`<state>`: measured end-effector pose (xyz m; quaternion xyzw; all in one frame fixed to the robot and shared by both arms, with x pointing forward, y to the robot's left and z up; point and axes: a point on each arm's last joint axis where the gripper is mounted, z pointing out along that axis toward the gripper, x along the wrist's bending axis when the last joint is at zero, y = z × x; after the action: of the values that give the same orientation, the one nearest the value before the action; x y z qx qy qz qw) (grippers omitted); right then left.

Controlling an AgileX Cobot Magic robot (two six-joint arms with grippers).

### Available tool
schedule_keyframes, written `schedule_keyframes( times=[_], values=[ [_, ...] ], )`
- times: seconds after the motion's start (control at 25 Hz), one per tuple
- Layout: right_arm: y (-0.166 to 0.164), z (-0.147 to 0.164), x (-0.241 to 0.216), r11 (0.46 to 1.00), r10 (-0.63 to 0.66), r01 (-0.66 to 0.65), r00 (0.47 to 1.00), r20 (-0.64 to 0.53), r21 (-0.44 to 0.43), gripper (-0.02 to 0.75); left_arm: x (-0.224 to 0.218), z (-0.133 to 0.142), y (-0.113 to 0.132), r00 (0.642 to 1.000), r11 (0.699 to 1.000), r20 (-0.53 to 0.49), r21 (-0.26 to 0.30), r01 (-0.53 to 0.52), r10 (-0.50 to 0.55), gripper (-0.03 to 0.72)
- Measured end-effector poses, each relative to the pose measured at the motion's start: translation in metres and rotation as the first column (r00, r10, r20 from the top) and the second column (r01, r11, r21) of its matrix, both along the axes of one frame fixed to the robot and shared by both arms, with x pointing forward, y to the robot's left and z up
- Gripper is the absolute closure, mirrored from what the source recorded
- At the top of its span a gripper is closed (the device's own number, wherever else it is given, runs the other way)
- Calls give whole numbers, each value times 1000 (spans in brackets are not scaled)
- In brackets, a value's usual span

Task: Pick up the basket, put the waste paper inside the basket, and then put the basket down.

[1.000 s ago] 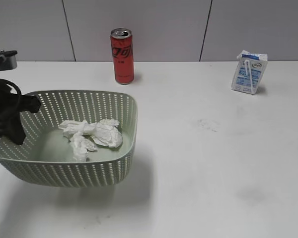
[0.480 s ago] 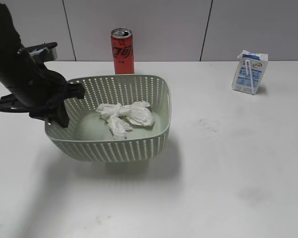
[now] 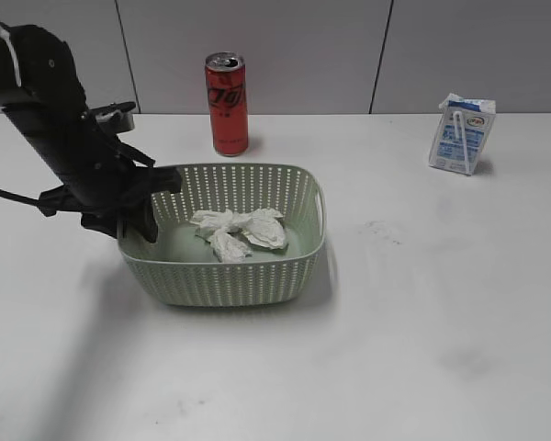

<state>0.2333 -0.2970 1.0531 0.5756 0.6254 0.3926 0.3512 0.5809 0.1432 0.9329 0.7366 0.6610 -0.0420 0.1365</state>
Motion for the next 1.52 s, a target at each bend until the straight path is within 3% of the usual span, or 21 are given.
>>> schedule_keyframes(
  times=[0.16, 0.2, 0.28, 0.4, 0.52, 0.64, 0.8, 0.92, 1.2, 1.52],
  values=[
    [0, 0, 0, 1000, 0, 0, 1000, 0, 0, 168, 0, 2, -1, 1000, 1000, -15, 4, 9, -9, 149],
    [0, 0, 0, 1000, 0, 0, 1000, 0, 0, 168, 0, 5, -1, 1000, 1000, -19, 8, 17, -16, 86],
    [0, 0, 0, 1000, 0, 0, 1000, 0, -1, 168, 2, 15, 0, 999, 998, -15, 31, 47, -46, 33],
    [0, 0, 0, 1000, -1, 1, 1000, 1, -1, 168, 7, 49, 5, 995, 993, 46, 77, 89, -93, 15],
    [0, 0, 0, 1000, -1, 1, 1000, 1, -1, 168, 9, 96, 24, 986, 991, 141, 109, 72, -87, 17],
    [0, 0, 0, 1000, -1, 1, 1000, 1, -1, 168, 8, 128, 62, 978, 989, 197, 141, 46, -73, 27],
    [0, 0, 0, 1000, -1, 1, 1000, 1, -1, 168, -3, 146, 115, 989, 980, 148, 200, -22, -8, 56],
    [0, 0, 0, 1000, -1, 1, 1000, 2, -2, 168, -15, 159, 140, 986, 973, 160, 215, -80, 46, 74],
    [0, 0, 0, 1000, 0, 0, 1000, 2, -3, 168, -99, 191, 147, 959, 974, 280, 204, -99, 39, 95],
    [0, 0, 0, 1000, 0, 0, 1000, 2, -3, 168, -200, 176, 151, 914, 975, 404, 183, -126, 42, 97]
  ],
)
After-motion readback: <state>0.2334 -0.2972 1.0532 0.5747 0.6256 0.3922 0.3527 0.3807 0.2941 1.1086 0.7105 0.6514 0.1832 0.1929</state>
